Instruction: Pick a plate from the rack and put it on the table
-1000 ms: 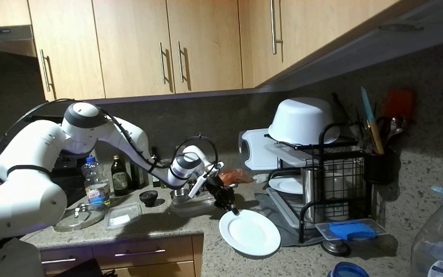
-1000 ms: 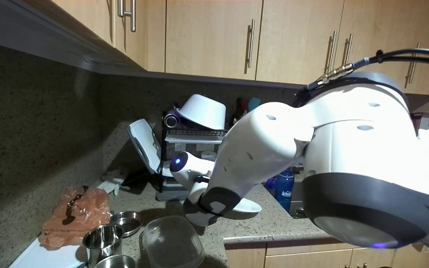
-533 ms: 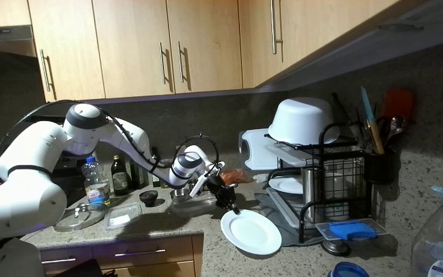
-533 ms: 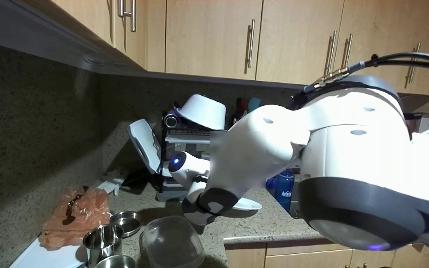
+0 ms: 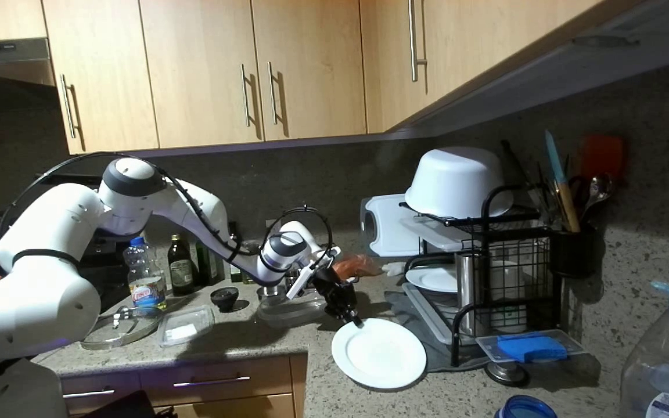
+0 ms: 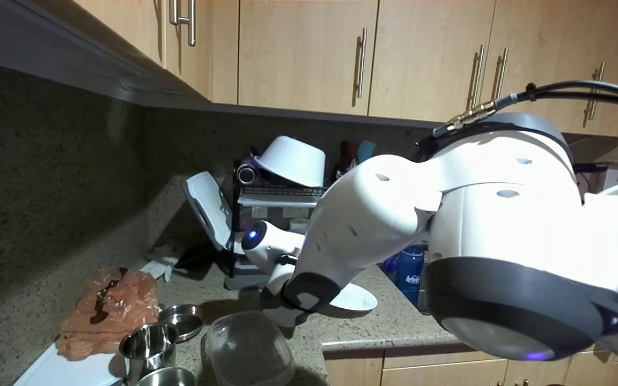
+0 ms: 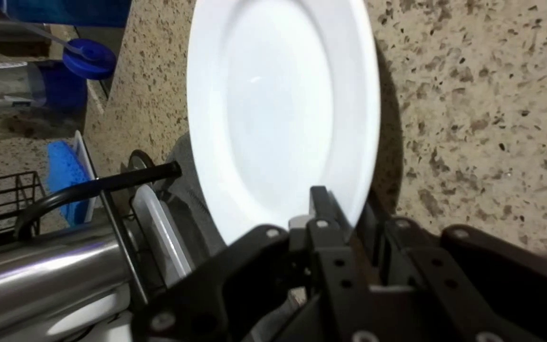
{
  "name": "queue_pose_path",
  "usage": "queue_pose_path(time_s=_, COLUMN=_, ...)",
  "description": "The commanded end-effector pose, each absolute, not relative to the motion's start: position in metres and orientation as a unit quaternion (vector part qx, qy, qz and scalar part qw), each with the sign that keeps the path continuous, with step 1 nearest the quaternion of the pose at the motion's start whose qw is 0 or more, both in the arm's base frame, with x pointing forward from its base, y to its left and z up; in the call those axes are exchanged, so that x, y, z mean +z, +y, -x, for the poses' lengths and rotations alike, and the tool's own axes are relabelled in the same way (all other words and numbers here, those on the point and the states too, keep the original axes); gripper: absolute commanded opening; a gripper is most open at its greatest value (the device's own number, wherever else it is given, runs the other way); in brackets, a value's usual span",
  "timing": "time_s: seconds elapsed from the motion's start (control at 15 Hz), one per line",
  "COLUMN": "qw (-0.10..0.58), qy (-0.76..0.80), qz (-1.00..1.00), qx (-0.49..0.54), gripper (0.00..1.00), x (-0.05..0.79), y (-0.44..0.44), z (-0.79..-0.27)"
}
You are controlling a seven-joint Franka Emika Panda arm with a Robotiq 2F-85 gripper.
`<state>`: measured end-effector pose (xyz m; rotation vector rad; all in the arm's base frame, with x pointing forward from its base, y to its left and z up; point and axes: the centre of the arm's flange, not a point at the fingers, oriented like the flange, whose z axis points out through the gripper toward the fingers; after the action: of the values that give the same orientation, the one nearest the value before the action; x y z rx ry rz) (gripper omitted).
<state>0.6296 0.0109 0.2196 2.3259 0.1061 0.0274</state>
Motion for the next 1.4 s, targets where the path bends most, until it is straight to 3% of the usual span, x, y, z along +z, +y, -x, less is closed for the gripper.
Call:
queue_pose_path(time_s=0.0, qw=0.395, qy=0.048, qz=-0.918, qx=-0.005, gripper=0.18, x=0.219, y=0.008, z=-0.641)
queue_pose_path(time_s=0.47, qw=0.398, qy=0.05, qz=-0.916, qx=-0.007, gripper=0.23, x=0.217, y=0.01, z=-0.645)
queue_pose_path(time_s=0.8, qw=0.399, qy=0.052, qz=-0.915, qx=-0.009, gripper=0.35, x=0.217, y=0.012, z=-0.649)
queue_pose_path(time_s=1.33, qw=0.399, qy=0.058, qz=-0.915, qx=-0.017, gripper=0.34, x=0.213, y=0.01, z=-0.653)
